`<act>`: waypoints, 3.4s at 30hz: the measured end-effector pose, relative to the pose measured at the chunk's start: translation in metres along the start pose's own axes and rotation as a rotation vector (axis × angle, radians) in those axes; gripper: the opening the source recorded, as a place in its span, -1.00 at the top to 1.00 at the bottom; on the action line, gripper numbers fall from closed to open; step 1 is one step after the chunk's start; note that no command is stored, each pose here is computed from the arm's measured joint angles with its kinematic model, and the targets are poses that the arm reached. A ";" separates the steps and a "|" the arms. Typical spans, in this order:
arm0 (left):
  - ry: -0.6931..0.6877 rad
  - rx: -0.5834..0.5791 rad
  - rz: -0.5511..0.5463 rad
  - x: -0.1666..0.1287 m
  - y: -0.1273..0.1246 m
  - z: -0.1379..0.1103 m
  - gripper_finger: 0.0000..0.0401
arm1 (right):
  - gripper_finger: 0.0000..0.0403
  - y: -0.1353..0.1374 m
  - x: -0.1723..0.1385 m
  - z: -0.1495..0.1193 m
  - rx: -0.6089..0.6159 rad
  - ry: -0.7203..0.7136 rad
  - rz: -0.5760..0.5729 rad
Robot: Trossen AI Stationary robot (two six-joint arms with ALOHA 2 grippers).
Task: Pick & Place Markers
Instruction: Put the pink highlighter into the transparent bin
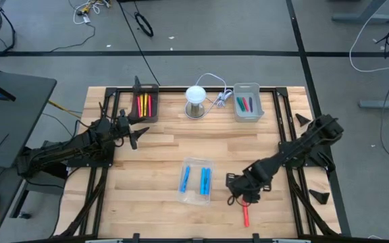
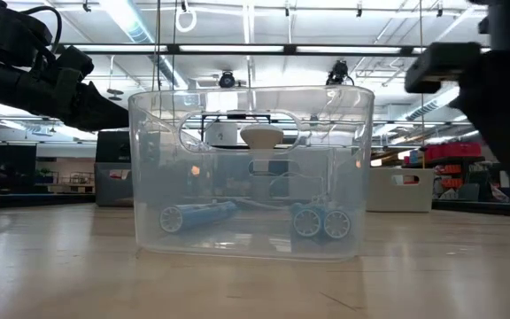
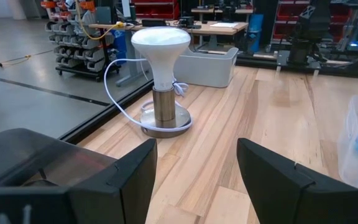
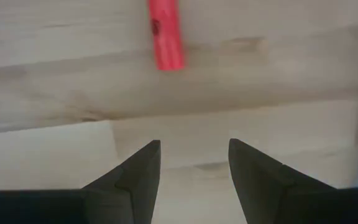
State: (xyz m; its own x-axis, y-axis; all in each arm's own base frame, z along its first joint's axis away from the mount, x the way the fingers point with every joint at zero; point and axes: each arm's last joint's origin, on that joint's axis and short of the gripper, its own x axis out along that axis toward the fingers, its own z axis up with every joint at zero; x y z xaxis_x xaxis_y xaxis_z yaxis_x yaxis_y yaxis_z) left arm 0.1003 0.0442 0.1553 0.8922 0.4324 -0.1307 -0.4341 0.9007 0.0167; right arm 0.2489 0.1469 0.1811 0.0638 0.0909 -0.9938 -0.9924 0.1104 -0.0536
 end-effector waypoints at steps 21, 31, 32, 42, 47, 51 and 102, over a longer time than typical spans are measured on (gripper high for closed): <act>0.000 0.000 0.000 0.000 0.000 0.000 -0.14 | 0.06 0.016 0.021 0.041 -0.003 -0.093 0.001; 0.001 0.000 0.000 0.000 0.000 0.000 -0.14 | 0.06 0.009 0.038 0.044 -0.025 -0.110 0.016; 0.001 0.000 0.000 0.000 0.000 0.000 -0.14 | 0.06 0.009 0.039 0.043 -0.027 -0.110 0.020; 0.000 0.000 0.000 0.000 0.000 0.000 -0.14 | 0.15 0.003 0.041 0.036 -0.010 -0.116 0.042; 0.000 0.000 0.000 0.000 0.000 0.000 -0.14 | 0.34 0.002 0.043 0.035 -0.045 -0.114 0.048; 0.000 0.000 0.000 0.000 0.000 0.000 -0.14 | 0.50 0.000 0.047 0.035 -0.063 -0.151 0.082; 0.000 0.000 0.000 0.000 0.000 0.000 -0.14 | 0.71 -0.004 -0.029 0.036 2.221 -0.528 0.062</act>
State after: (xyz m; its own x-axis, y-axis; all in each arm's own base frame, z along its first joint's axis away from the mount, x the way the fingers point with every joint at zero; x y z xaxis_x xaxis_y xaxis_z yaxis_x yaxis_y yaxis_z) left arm 0.1003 0.0442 0.1553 0.8923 0.4321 -0.1309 -0.4338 0.9008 0.0167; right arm 0.2545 0.1790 0.2140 0.4295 0.2602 -0.8648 0.6127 0.6195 0.4907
